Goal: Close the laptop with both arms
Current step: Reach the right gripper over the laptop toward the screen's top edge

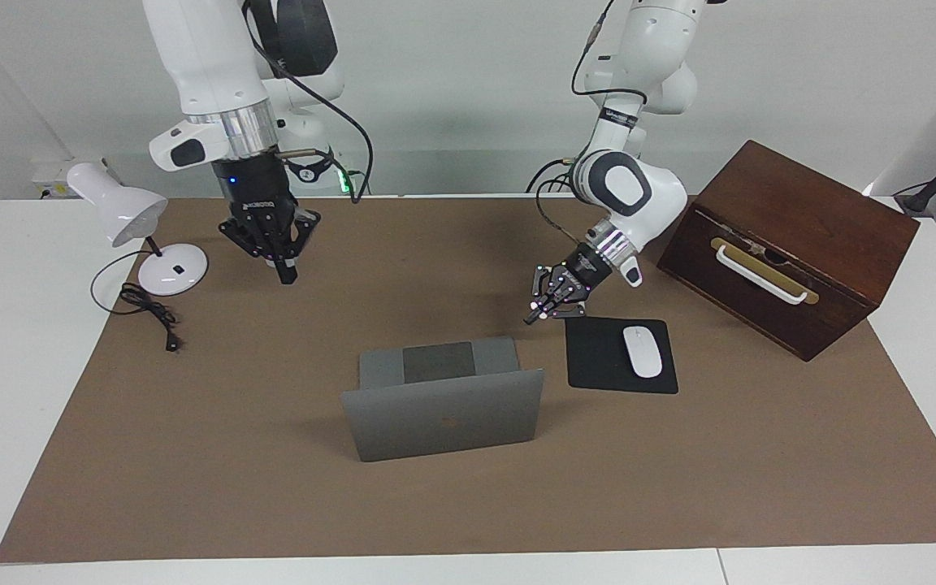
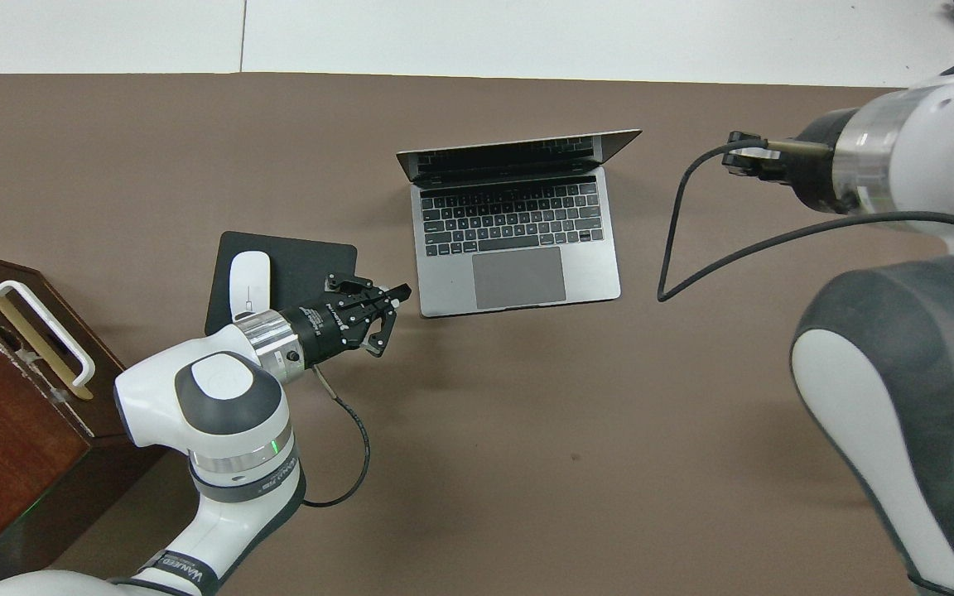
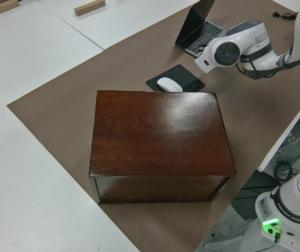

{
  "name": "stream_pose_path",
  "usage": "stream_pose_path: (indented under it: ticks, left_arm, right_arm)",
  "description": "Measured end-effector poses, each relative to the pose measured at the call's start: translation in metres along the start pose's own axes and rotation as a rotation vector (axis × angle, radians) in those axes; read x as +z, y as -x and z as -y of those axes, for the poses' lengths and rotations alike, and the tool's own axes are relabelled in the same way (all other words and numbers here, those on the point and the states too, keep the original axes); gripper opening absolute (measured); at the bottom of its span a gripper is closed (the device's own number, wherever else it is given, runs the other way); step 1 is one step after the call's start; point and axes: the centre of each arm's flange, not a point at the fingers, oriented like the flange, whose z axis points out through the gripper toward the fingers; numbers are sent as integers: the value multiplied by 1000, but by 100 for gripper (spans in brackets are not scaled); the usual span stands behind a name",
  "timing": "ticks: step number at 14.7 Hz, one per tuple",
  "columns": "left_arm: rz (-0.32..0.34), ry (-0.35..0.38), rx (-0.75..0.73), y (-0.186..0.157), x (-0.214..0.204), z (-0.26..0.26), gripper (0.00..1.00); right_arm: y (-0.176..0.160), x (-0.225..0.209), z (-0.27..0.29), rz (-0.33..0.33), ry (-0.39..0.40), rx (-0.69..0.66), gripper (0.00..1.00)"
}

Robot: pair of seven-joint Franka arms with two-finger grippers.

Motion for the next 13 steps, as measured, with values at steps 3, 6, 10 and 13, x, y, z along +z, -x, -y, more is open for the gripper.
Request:
stream_pose_path:
  ticks: [3, 6, 10, 13]
  left_arm:
    - [-5, -9, -19, -5, 20, 3, 1]
    - [-5, 6, -1, -15, 37, 2, 1]
    - [-5, 16, 19, -27, 50, -1, 1]
    - [-1, 13, 24, -26, 58, -3, 1]
  right_arm:
    - [-2, 17, 17, -28, -21, 34, 1]
    - [-6, 26, 31, -51, -41, 56, 1]
    - [-7, 43, 49, -88, -69, 35, 1]
    - [-8, 60, 65, -110, -89, 17, 1]
